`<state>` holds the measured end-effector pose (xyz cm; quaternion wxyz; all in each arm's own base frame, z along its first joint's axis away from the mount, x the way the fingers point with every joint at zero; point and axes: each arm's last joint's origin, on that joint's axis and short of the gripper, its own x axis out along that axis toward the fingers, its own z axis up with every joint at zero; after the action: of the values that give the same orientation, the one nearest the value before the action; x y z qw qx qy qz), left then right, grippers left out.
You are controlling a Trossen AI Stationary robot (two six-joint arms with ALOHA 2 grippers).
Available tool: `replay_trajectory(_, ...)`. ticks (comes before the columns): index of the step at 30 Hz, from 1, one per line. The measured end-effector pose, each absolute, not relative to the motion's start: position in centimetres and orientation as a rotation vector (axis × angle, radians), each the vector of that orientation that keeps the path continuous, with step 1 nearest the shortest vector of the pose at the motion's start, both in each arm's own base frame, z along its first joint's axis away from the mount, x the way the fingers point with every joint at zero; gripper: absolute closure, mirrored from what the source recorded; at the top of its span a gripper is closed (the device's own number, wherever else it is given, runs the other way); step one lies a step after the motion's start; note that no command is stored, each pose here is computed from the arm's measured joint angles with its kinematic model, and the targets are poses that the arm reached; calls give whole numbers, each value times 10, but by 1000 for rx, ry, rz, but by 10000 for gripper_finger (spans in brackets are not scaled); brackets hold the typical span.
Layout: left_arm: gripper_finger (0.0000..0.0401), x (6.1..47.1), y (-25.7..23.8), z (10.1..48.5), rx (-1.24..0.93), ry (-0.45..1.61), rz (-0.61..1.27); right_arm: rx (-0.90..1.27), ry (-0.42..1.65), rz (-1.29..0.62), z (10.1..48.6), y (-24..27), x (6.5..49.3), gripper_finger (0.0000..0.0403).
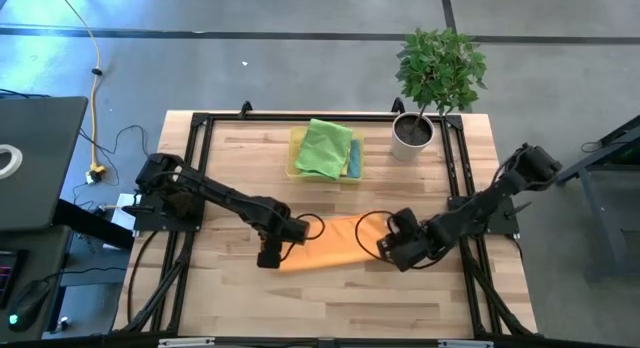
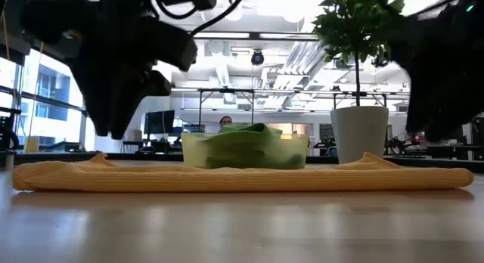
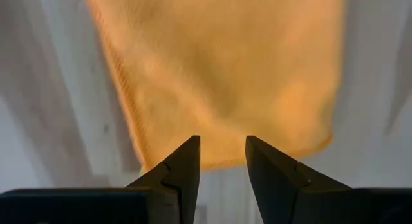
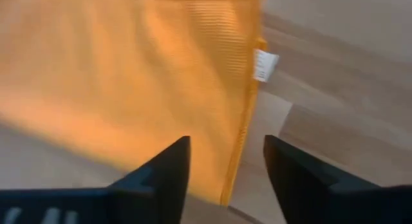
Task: Fold microfiber towels
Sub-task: Fold the orange microfiber cloth
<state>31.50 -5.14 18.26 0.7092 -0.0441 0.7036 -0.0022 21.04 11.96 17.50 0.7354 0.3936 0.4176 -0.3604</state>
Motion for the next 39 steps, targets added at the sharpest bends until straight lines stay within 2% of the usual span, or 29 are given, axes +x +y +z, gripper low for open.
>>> replay_trajectory(3,286,315,-51,182,-95,1565,-6,967,932,-901,164,115,217,187)
replay_trajectory(6,286,312,-51,187,-94,1566,-7,993,951,-961,153,112,223,172)
replay_trajectory(13,286,306,-51,192,-99,1596,4,1020,928,-933,133,110,243,182)
replay_trajectory(18,286,300,-50,204,-103,1583,5,1002,964,-983,122,107,246,201)
replay_trajectory(24,286,289,-48,227,-130,1525,27,997,975,-1011,120,105,245,247)
replay_trajectory(33,286,259,-42,281,-239,1296,132,967,1007,-1058,119,103,240,392)
replay_trajectory(39,286,230,-35,314,-304,1130,219,928,1054,-1087,125,102,233,390)
